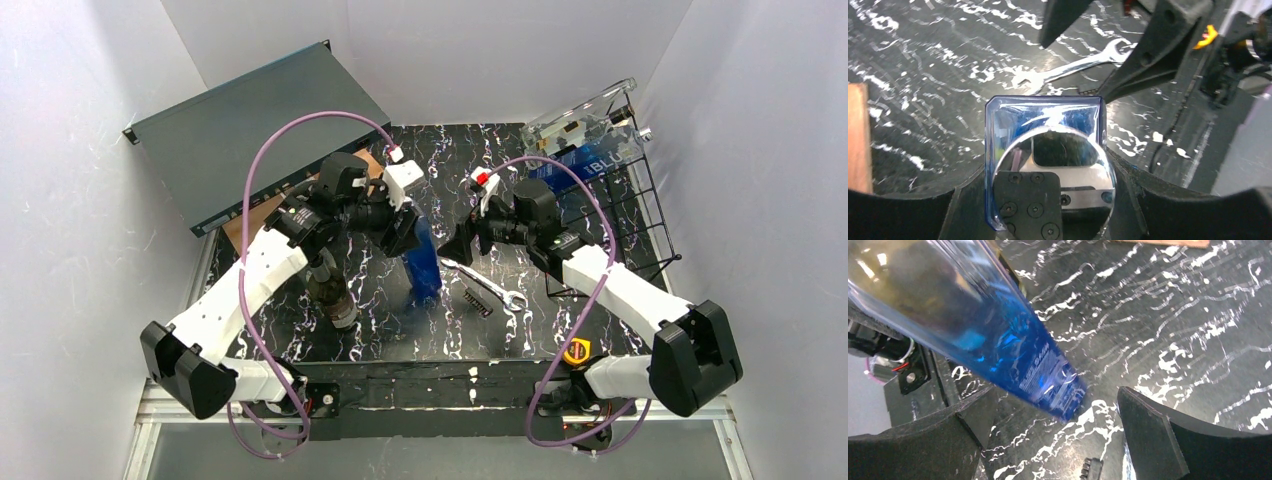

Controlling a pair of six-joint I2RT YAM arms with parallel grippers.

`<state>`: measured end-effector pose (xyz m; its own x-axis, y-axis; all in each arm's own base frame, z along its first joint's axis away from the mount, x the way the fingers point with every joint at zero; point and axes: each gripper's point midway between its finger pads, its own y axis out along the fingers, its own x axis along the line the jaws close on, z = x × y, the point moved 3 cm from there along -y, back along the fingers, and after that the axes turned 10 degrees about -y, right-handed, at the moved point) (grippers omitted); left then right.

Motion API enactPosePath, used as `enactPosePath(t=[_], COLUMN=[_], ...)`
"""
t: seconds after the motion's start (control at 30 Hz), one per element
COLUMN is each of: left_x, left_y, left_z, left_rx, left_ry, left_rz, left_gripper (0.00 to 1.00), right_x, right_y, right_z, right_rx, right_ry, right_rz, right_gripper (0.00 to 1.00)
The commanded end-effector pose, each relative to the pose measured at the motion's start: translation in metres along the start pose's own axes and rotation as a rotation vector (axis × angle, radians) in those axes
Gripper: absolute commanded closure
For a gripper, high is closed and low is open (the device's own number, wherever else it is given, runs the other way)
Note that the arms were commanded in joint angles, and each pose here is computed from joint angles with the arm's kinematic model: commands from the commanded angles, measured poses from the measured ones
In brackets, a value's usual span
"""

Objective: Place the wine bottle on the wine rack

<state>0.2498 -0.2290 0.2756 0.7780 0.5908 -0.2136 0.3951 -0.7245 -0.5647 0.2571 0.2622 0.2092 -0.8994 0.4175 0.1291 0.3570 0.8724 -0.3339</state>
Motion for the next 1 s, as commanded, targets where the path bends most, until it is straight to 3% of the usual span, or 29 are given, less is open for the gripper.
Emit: enactPosePath(t=[0.0, 0.13, 0.4, 0.67, 0.97], left_x=[-0.045, -0.060, -0.056, -0.043, -0.058], left_y=[-0.039, -0.045, -0.046, -0.043, -0.047], left_z=[-0.040, -0.035, -0.032, -0.029, -0.028], left_rx=[-0.216, -0.210, -0.216, -0.234, -0.263], left_ry=[0.145, 0.154, 0.156, 0.138, 0.158], left_rz=[0.262, 0.363, 0.342, 0.265, 0.361], left_gripper=[1.00, 1.00, 1.00, 1.00, 1.00], right_x=[0.025, 0.038, 0.071, 0.075, 0.087], right_y=[-0.006, -0.005, -0.009, -0.012, 0.006], right_z=[-0.028, -0.033, -0.032, -0.031, -0.039], right_rx=[-0.125, -0.138, -0.131, -0.127, -0.138], right_ry=[-0.155, -0.162, -0.097, -0.080, -0.099], right_rz=[-0.168, -0.280, -0.425, -0.371, -0.415], right_gripper=[0.02, 0.02, 0.02, 0.02, 0.02])
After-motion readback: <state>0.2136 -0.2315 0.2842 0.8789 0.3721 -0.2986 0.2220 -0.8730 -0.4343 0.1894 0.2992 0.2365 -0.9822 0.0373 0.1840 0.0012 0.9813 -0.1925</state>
